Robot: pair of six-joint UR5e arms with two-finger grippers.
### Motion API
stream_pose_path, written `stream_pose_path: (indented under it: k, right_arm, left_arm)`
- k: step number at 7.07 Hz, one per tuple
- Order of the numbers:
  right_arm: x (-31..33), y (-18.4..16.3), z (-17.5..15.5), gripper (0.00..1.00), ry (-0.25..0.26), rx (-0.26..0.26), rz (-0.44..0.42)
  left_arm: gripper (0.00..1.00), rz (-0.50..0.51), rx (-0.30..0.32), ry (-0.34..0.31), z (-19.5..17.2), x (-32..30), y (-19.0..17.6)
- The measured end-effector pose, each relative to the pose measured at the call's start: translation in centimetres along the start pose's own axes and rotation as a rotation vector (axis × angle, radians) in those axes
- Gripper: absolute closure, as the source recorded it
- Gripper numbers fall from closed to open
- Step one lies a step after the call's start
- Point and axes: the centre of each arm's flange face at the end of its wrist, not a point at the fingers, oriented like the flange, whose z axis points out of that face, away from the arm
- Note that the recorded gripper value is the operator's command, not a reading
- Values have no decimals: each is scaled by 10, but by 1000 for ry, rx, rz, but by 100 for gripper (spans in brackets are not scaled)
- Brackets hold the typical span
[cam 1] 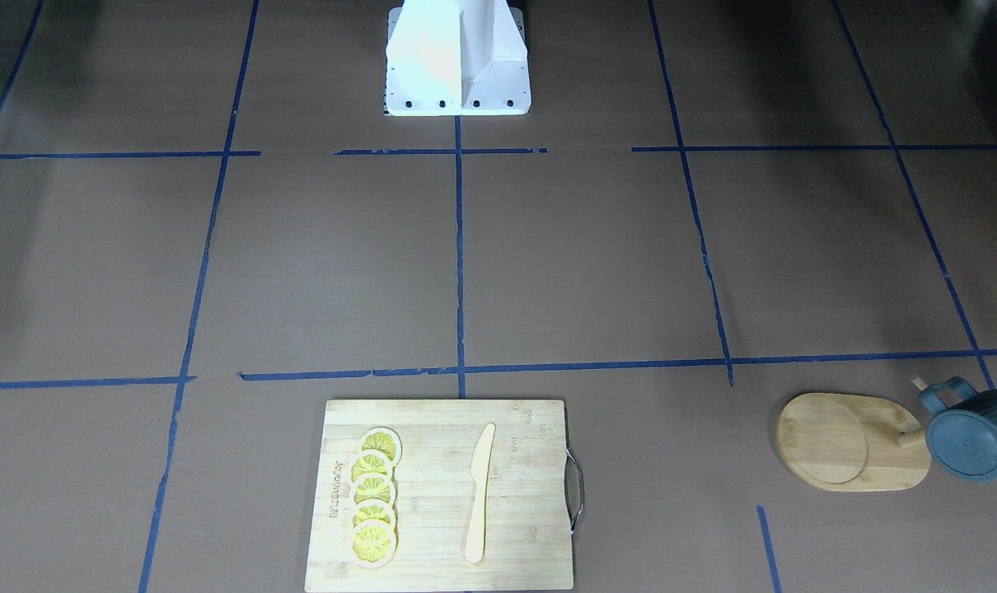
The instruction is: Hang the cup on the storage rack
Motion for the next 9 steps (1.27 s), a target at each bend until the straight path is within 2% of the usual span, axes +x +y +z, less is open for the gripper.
stream_pose_path:
  k: [2, 3, 4, 5, 6, 7, 9]
  right_arm:
    - [0, -1, 0, 0, 0, 1, 1]
    - [0, -1, -1, 0, 0, 1, 1]
    - [-1, -1, -1, 0, 0, 2, 0]
    - [-1, -1, -1, 0, 0, 2, 0]
    - [-1, -1, -1, 0, 0, 2, 1]
    - [-1, -1, -1, 0, 0, 2, 1]
    - [0, 0, 0, 0, 1, 0, 0]
  left_arm:
    - [0, -93, -229, 62, -11, -10, -13]
    - [0, -170, -342, 105, -29, -7, -33]
    - [0, -303, -428, 179, -51, 4, -51]
    - [0, -451, -465, 275, -64, 19, -54]
    - [0, -550, -475, 357, -71, 31, -49]
    - [0, -588, -474, 400, -78, 40, -43]
    - [0, -601, -471, 428, -83, 48, -35]
